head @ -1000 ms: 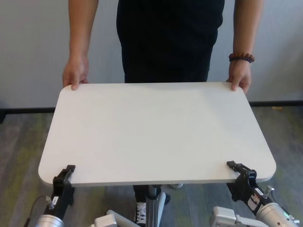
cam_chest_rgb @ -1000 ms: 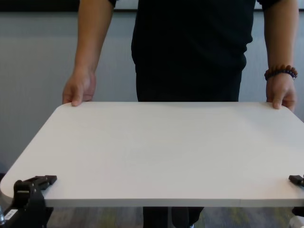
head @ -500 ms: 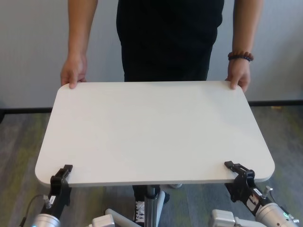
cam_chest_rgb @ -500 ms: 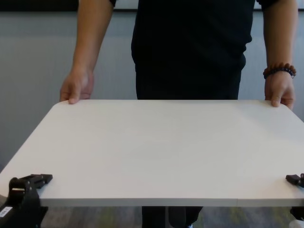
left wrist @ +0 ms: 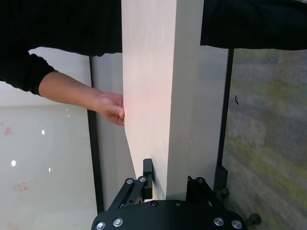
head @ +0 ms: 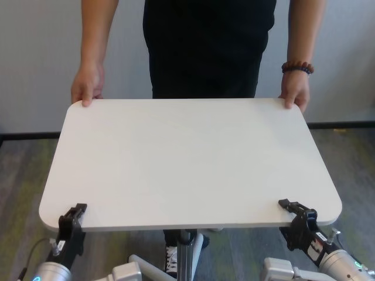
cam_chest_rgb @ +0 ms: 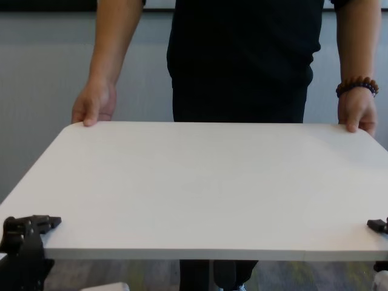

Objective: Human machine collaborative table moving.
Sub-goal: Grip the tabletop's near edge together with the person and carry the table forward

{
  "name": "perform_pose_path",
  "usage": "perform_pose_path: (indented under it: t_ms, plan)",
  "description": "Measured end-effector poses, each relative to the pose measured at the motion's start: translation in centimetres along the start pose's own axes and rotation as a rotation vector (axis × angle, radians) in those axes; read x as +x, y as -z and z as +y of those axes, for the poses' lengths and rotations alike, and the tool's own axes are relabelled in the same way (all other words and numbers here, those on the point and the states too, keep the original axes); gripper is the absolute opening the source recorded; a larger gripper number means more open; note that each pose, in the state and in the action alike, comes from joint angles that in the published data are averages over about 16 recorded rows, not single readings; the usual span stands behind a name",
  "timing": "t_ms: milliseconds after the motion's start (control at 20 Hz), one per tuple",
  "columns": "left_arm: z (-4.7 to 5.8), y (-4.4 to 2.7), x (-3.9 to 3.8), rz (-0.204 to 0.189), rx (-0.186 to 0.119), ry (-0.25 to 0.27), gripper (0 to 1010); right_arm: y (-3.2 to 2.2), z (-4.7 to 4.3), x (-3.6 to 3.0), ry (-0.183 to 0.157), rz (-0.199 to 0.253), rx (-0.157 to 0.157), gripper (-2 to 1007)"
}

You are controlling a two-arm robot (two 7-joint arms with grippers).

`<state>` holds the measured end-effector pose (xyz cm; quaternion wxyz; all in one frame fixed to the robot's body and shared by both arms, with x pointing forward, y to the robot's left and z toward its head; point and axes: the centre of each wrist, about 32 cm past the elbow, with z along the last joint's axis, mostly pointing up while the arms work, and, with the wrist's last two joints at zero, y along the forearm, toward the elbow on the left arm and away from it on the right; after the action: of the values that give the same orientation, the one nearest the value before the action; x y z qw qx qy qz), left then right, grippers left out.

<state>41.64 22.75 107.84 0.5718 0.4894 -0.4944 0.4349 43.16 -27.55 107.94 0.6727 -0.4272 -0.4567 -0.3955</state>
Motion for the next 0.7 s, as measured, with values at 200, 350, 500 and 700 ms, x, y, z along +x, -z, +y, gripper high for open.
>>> perform_pose_path:
  t_ms: [200, 350, 500, 700]
  plan:
    - [0.2, -0.16, 1.03, -0.001, 0.002, -0.006, 259, -0.32, -0.20, 0.89, 0.001, -0.003, 0.000, 289]
    - [0.2, -0.25, 1.78, -0.002, 0.003, -0.016, 259, -0.56, -0.26, 1.56, 0.005, -0.006, 0.001, 289]
    - [0.2, -0.32, 2.48, -0.005, 0.003, -0.029, 258, -0.79, -0.27, 2.19, 0.013, -0.010, 0.006, 289]
    - [0.2, -0.39, 3.37, -0.008, 0.002, -0.046, 258, -1.10, -0.21, 2.95, 0.024, -0.015, 0.015, 288]
